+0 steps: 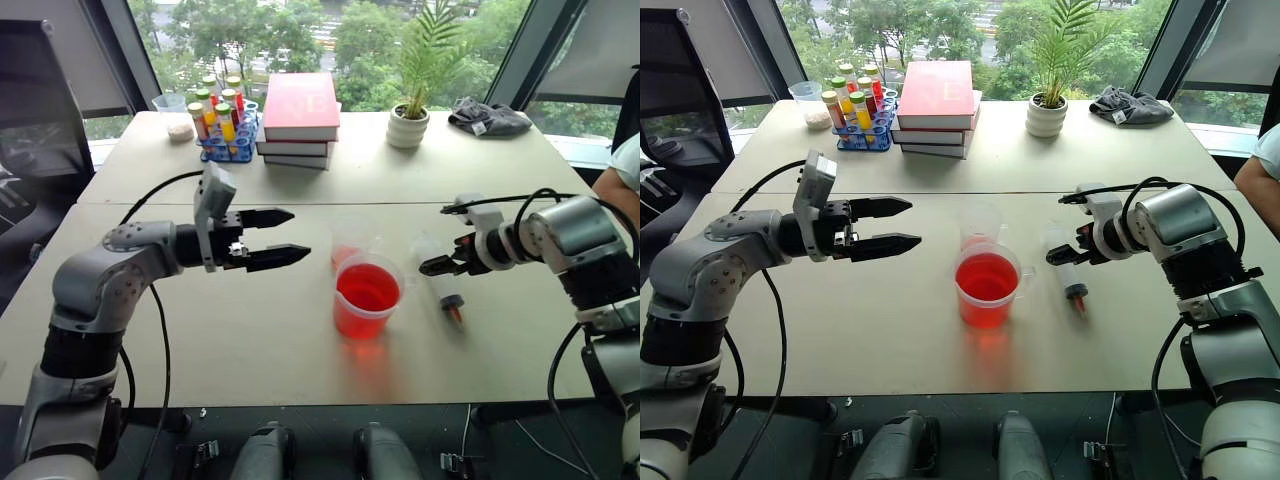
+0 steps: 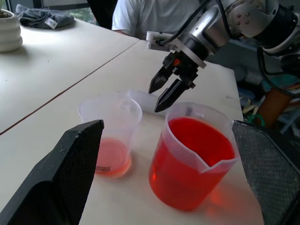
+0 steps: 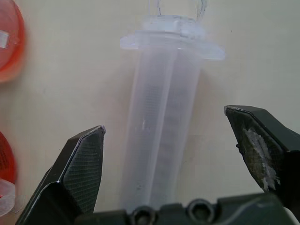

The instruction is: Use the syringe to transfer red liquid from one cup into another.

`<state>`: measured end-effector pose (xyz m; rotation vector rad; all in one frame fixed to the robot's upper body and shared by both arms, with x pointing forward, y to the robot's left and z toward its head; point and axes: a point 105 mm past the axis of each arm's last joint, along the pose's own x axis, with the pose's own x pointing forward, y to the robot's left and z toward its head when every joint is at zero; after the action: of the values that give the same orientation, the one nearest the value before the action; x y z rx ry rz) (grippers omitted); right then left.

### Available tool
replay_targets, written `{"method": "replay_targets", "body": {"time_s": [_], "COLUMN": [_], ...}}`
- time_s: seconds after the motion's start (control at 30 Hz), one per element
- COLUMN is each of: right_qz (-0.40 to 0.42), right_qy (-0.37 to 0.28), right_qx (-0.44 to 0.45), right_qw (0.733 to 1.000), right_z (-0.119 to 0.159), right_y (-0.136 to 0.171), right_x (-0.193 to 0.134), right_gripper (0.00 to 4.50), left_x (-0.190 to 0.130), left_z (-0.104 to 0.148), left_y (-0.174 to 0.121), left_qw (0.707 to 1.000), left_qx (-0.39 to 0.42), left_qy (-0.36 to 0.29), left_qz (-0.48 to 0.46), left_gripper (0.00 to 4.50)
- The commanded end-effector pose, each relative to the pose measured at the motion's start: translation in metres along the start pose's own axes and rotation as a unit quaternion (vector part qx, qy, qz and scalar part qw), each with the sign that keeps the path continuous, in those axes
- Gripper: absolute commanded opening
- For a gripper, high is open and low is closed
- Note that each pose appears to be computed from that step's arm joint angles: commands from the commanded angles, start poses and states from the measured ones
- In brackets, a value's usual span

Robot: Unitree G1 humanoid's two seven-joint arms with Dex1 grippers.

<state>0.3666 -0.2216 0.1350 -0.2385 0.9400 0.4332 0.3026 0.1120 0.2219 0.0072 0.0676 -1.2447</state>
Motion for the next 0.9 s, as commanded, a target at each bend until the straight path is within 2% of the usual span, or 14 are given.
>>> {"method": "replay_targets", "body": {"time_s": [0.03, 0.1, 0.17, 0.2, 0.33, 0.37, 0.5, 0.63, 0.77, 0.83, 0.9], "right_qz": [-0.002, -0.007, -0.005, -0.005, -0.001, -0.001, -0.007, -0.029, 0.003, 0.033, 0.068], "right_qy": [-0.010, -0.004, 0.000, 0.001, 0.004, 0.005, -0.003, -0.076, -0.274, -0.376, -0.452], "right_qx": [-0.027, -0.036, -0.041, -0.046, -0.056, -0.057, -0.055, -0.052, -0.078, -0.081, -0.094], "right_qw": [1.000, 0.999, 0.999, 0.999, 0.998, 0.998, 0.998, 0.995, 0.959, 0.923, 0.885], "right_z": [0.013, 0.013, 0.014, 0.014, 0.016, 0.016, 0.018, 0.036, 0.082, 0.102, 0.112], "right_y": [0.000, -0.001, -0.001, -0.001, 0.000, 0.000, -0.005, -0.017, -0.005, 0.008, 0.024], "right_x": [0.002, 0.008, 0.013, 0.015, 0.018, 0.018, 0.009, -0.018, -0.067, -0.099, -0.127], "right_gripper": [4.48, 4.48, 3.95, 3.62, 1.71, 1.46, 1.46, 1.46, 1.46, 1.46, 1.46], "left_x": [-0.001, 0.000, 0.000, 0.000, 0.001, 0.001, 0.002, 0.003, 0.006, 0.008, 0.010], "left_z": [0.010, 0.008, 0.008, 0.007, 0.006, 0.006, 0.007, 0.010, 0.016, 0.019, 0.022], "left_y": [-0.005, -0.005, -0.005, -0.006, -0.005, -0.005, -0.004, -0.001, 0.001, 0.002, 0.002], "left_qw": [0.999, 0.999, 0.999, 0.999, 0.999, 0.999, 0.999, 0.999, 0.999, 0.999, 0.999], "left_qx": [0.029, 0.029, 0.029, 0.029, 0.031, 0.031, 0.034, 0.038, 0.042, 0.042, 0.041], "left_qy": [-0.014, -0.015, -0.016, -0.016, -0.015, -0.014, -0.014, -0.015, -0.017, -0.021, -0.024], "left_qz": [0.002, 0.006, 0.007, 0.007, 0.008, 0.008, 0.007, 0.005, -0.001, -0.008, -0.016], "left_gripper": [4.50, 4.50, 4.50, 4.50, 4.50, 4.50, 4.50, 4.50, 4.50, 4.50, 4.50]}}
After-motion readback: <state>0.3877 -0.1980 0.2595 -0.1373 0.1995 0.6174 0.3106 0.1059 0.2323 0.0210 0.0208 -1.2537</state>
